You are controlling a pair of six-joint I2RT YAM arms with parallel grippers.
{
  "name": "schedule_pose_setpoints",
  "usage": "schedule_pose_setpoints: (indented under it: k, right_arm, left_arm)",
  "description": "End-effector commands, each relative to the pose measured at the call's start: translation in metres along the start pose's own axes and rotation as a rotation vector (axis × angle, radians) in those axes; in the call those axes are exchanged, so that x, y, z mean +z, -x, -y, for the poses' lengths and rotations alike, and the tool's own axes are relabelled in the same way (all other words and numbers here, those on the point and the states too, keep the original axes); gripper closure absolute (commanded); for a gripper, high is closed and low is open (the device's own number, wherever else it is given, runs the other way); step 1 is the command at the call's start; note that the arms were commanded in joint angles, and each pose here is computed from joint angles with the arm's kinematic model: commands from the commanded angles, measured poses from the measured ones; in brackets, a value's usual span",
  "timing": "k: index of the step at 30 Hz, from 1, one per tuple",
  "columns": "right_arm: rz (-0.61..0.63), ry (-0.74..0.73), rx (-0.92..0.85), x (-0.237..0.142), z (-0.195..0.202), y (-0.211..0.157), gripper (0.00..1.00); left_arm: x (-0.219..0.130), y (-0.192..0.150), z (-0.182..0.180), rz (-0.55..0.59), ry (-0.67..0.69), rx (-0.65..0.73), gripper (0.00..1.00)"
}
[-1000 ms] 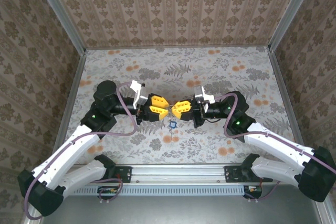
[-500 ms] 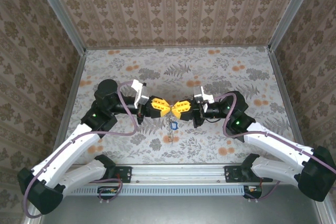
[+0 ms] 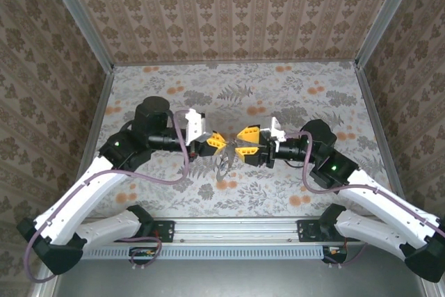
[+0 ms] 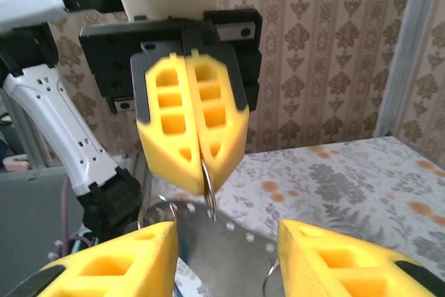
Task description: Put the keys on the keyring
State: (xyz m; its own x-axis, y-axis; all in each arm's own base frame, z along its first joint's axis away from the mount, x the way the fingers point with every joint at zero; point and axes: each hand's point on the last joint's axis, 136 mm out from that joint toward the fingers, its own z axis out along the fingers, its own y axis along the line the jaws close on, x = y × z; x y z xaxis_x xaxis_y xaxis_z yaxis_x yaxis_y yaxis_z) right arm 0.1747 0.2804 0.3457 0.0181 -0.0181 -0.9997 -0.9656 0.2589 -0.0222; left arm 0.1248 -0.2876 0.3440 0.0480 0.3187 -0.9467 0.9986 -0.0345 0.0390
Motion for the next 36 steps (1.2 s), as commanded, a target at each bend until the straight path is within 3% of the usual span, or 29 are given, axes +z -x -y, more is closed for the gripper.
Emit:
schedule_pose_setpoints:
  k: [1,18,20,24,29,34,36]
  right_arm:
    - [-0.081,-0.038,-0.042,-0.003,0.004,-0.009,0.57]
    - [-0.154,0.143,-0.008,0.015,-0.014,-0.021,0.63]
    - [-0.151,0.153,-0.005,0.017,-0.014,-0.021,0.67]
    - [-0.165,0.173,0.001,0.021,-0.016,-0.024,0.85]
    - [-0.169,0.201,-0.004,0.021,-0.021,-0.025,1.0]
    - [-0.147,0.204,-0.018,0.017,-0.024,-0.024,1.0]
    - [-0.108,0.195,-0.021,0.013,-0.026,-0.018,1.0]
  left_arm:
    - [0.002,-0.02,0.0,-0.148,0.017,0.047,1.0]
    - [0.009,-0.018,0.006,-0.17,-0.024,0.049,1.0]
    - [0.01,-0.02,0.006,-0.176,-0.026,0.048,1.0]
    - [0.01,-0.018,0.007,-0.168,-0.028,0.05,1.0]
    - [0.012,-0.017,0.007,-0.16,-0.032,0.05,1.0]
    - [0.009,-0.01,0.007,-0.101,-0.012,0.055,1.0]
    - [0.004,-0.008,0.007,-0.059,0.002,0.043,0.87]
